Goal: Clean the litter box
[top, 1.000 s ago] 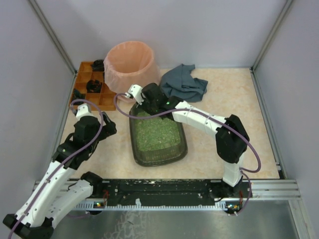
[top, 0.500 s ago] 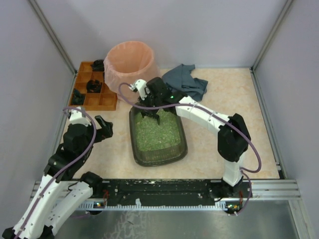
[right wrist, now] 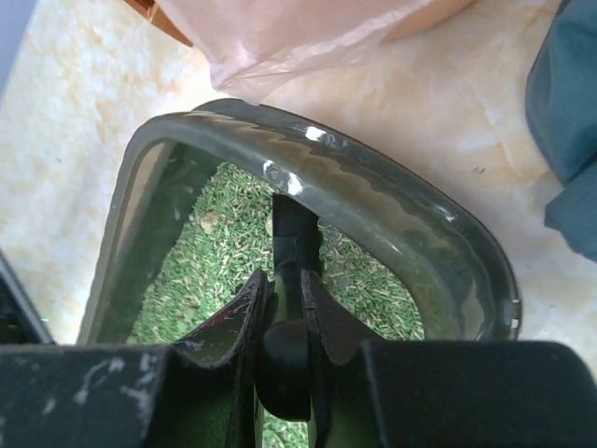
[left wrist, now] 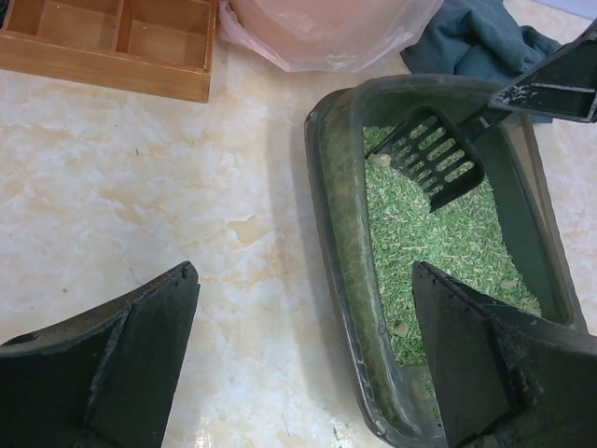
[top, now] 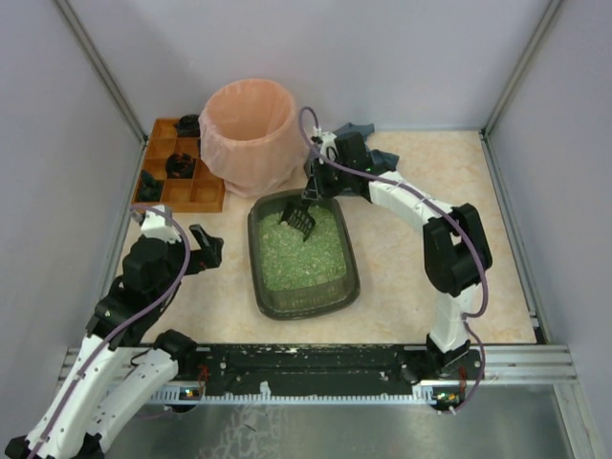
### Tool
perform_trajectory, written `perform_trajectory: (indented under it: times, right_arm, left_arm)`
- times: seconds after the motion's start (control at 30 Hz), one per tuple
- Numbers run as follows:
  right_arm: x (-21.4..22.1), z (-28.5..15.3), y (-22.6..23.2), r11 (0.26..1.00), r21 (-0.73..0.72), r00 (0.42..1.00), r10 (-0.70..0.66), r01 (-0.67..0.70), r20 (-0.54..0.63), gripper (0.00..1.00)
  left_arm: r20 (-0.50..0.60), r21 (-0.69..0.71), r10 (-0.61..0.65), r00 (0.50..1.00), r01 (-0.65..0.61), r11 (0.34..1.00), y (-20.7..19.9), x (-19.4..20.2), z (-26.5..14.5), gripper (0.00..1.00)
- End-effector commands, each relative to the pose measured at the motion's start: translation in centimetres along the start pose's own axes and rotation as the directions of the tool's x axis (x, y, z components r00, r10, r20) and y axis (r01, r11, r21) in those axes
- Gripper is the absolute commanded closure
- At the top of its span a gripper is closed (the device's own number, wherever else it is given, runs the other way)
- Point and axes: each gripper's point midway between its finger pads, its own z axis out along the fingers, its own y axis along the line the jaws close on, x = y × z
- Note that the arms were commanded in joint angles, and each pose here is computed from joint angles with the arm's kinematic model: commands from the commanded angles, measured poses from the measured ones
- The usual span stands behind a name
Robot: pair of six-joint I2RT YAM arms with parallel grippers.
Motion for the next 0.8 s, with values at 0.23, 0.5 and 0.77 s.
perform_trajectory:
  times: [0.23,0.5,0.77]
  right_arm:
    - [7.0,2.1,2.7,0.918,-0.2,0.937,0.317,-0.342,-0.148,1.0]
    - [6.6,-0.7,2.6,0.897,-0.142,0.907,0.421,-0.42,-0.018,1.0]
    - [4.1,-4.9,2.2,0.815,-0.167,0.792,0.579,-0.555,0.192,1.0]
  left_arm:
    - [-0.009,0.031,0.017,1.0,-0.017,0.999,-0.7,0.1,0.7,0.0]
    - [-0.027,0.027,0.023,0.999,-0.022,0.999,-0.8,0.6,1.3,0.0]
    - [-0.031,0.02,0.058,0.998,-0.057,0.998,-0.9,0.5,2.2,0.0]
